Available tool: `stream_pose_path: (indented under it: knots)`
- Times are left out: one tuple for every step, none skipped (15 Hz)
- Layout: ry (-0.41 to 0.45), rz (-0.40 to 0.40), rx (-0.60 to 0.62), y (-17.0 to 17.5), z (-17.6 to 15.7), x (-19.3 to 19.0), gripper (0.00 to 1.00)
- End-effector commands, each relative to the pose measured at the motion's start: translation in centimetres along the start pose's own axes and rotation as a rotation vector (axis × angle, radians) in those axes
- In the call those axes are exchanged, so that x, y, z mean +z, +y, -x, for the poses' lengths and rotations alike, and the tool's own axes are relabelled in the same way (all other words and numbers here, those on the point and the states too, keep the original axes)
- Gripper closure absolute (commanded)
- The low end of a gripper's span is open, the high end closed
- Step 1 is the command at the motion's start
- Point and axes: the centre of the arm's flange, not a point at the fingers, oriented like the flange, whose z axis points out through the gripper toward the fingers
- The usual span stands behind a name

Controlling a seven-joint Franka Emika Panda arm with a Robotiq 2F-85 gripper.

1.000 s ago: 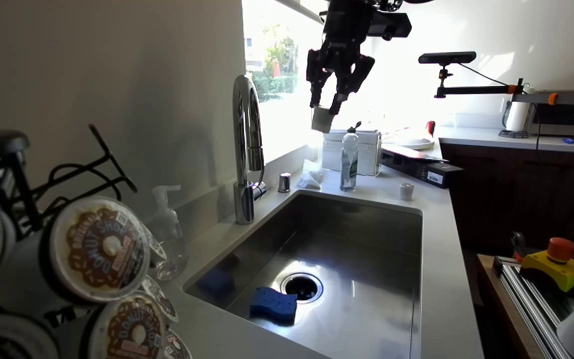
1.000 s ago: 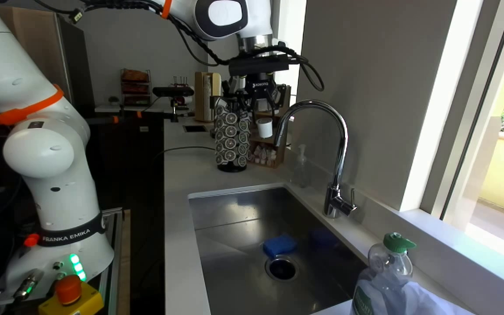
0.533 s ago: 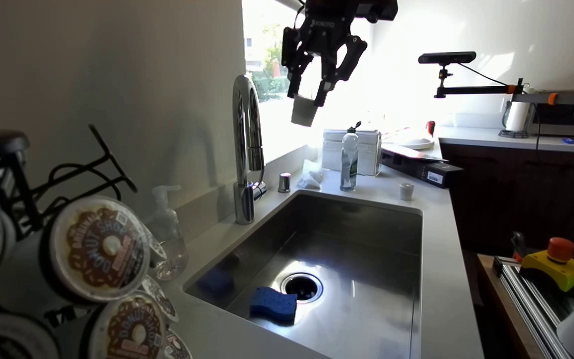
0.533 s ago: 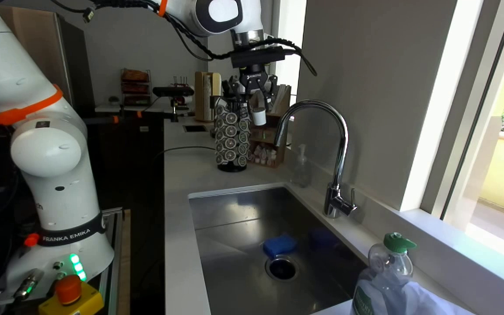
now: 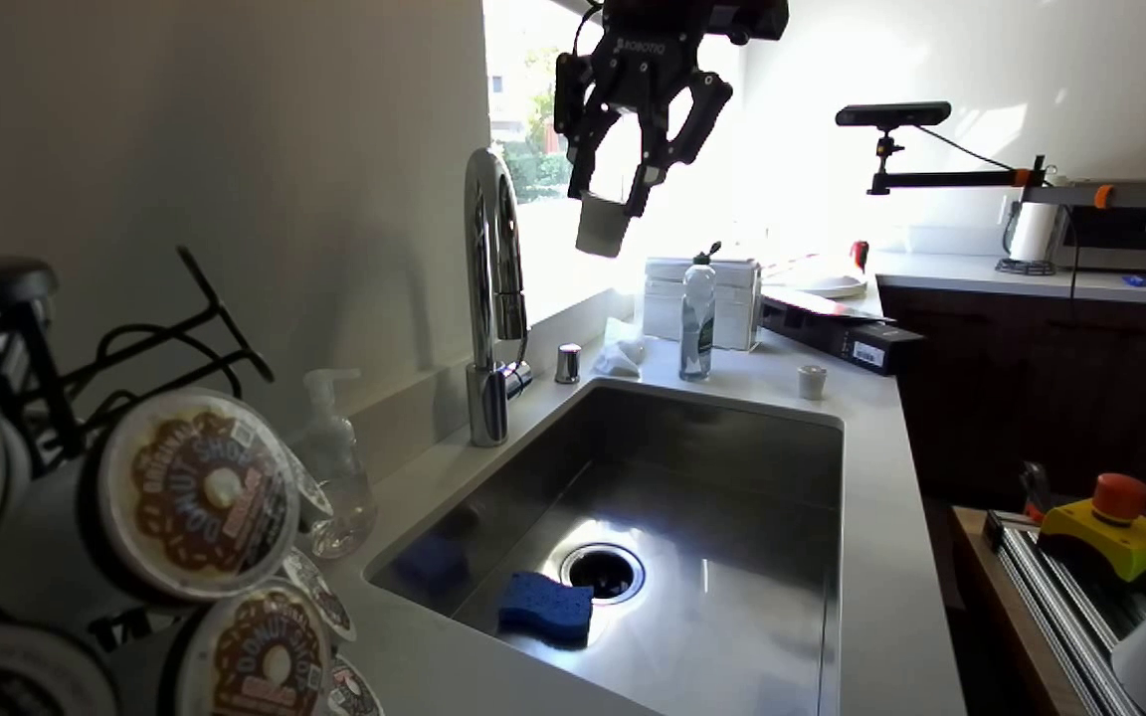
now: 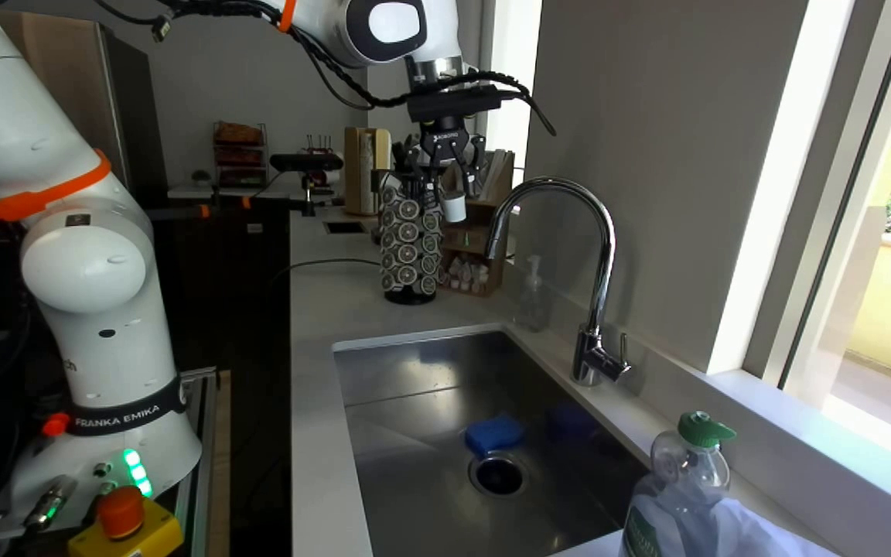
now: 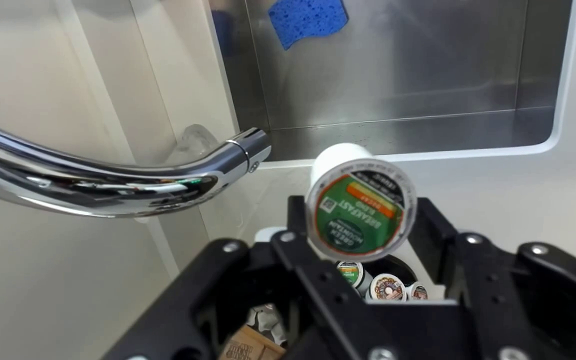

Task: Place one coffee pod from the counter on top of the black coffee pod stand.

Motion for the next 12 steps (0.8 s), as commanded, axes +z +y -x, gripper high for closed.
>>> stream_pose_path:
  knots:
    - [-0.005, 0.005, -0.066, -0.1, -2.3, -0.2, 0.71]
    - [-0.003, 0.009, -0.106, -0.2, -3.5, -0.3, 0.71]
    - [-0.003, 0.014, -0.144, -0.2, -4.7, -0.6, 0.71]
    - [-0.004, 0.019, -0.183, -0.3, -5.8, -0.9, 0.71]
    - [-0.004, 0.031, -0.219, -0.3, -7.1, -1.4, 0.71]
    - [0.005, 0.038, -0.255, -0.3, -8.4, -2.0, 0.71]
    - [0.012, 0.040, -0.290, -0.3, -9.6, -2.4, 0.71]
    - [0.017, 0.048, -0.324, -0.2, -10.8, -2.9, 0.71]
    - [0.023, 0.052, -0.366, -0.2, -11.8, -3.2, 0.71]
    - [0.036, 0.057, -0.406, -0.1, -12.9, -3.6, 0.71]
    - [0.043, 0.055, -0.441, 0.0, -14.0, -3.9, 0.71]
    - [0.049, 0.053, -0.472, 0.1, -15.0, -4.0, 0.71]
